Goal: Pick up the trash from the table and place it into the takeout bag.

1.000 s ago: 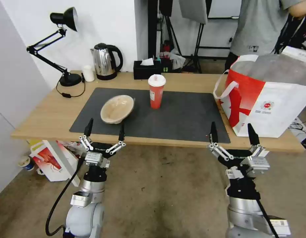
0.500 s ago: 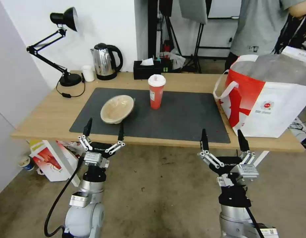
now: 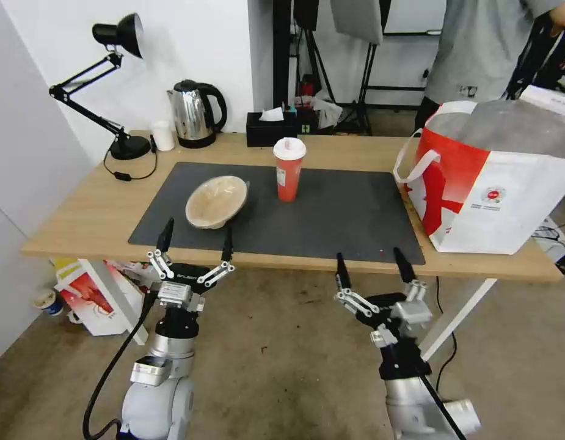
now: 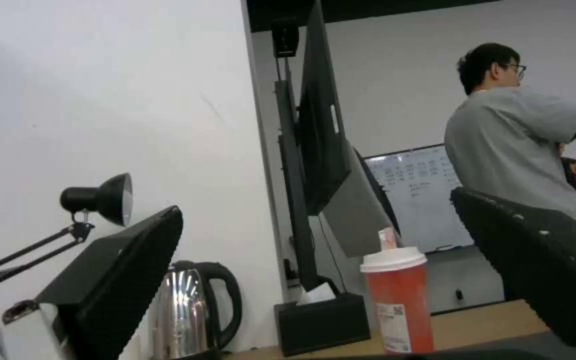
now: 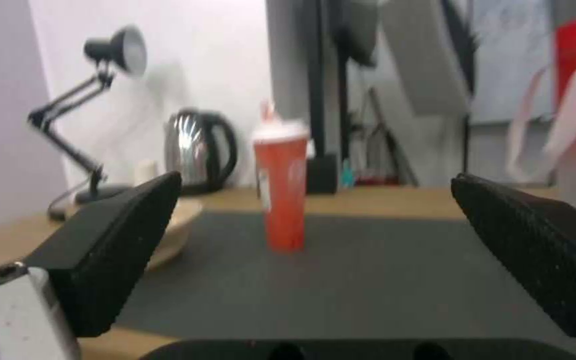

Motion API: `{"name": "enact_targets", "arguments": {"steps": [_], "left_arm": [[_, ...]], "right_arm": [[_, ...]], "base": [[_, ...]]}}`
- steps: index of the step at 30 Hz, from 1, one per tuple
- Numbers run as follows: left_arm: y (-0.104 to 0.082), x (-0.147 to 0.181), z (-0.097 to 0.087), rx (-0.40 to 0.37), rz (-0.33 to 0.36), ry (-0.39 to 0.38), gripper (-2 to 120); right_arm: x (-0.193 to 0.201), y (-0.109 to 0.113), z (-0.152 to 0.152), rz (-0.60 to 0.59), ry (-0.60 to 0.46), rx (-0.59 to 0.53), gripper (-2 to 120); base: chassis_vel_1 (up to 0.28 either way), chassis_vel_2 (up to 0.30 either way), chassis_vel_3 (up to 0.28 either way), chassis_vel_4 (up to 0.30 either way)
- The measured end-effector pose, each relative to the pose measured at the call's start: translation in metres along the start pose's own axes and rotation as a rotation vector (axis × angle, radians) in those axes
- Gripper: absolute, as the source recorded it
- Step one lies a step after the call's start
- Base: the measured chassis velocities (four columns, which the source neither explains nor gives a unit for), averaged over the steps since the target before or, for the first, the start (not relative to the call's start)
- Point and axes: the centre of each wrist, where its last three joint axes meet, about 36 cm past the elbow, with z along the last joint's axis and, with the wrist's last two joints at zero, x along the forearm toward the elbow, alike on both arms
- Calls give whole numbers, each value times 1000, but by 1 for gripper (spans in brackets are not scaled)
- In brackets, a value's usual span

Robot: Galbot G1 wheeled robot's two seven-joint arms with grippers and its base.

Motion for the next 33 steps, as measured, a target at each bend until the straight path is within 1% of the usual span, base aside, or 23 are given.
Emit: {"name": "enact_targets", "arguments": {"steps": [2,4,6,8,9,10,13,14,17,18,21,30,33], "left_arm": [[-2,0,0,2,4,2,100],[-2,0,0,3,4,3,100],[-3,0,0,4,6,5,100],[-4,1,0,7,10,15,100],[-4,1,0,7,10,15,100],[-5,1,0,10,11,19,100],[-6,2,-1,7,12,26,100],[-6,2,-1,7,12,26,100],[-1,3,-1,-8,6,32,100],[-1,3,-1,-8,6,32,100],[4,5,1,-20,-1,40,100],[9,6,1,-31,-3,46,100],[9,7,2,-32,-2,47,100]], "right_arm": [[-15,-15,1,-41,35,6,100],[-19,-19,2,-50,44,8,100],[-33,-31,4,-79,64,19,100],[-60,-46,7,-113,97,19,100],[-60,-46,7,-113,97,19,100],[-74,-51,11,-126,113,18,100],[-97,-54,24,-153,145,13,100],[-97,-54,24,-153,145,13,100],[-122,-54,36,-185,158,11,100],[-122,-54,36,-185,158,11,100],[-147,-54,41,-203,161,5,100],[-181,-54,45,-228,177,22,100],[-185,-55,46,-228,179,27,100]], "base": [[0,0,0,0],[0,0,0,0],[0,0,0,0],[0,0,0,0],[0,0,0,0],[0,0,0,0],[0,0,0,0],[0,0,0,0],[0,0,0,0],[0,0,0,0],[0,0,0,0],[0,0,0,0],[0,0,0,0]]}}
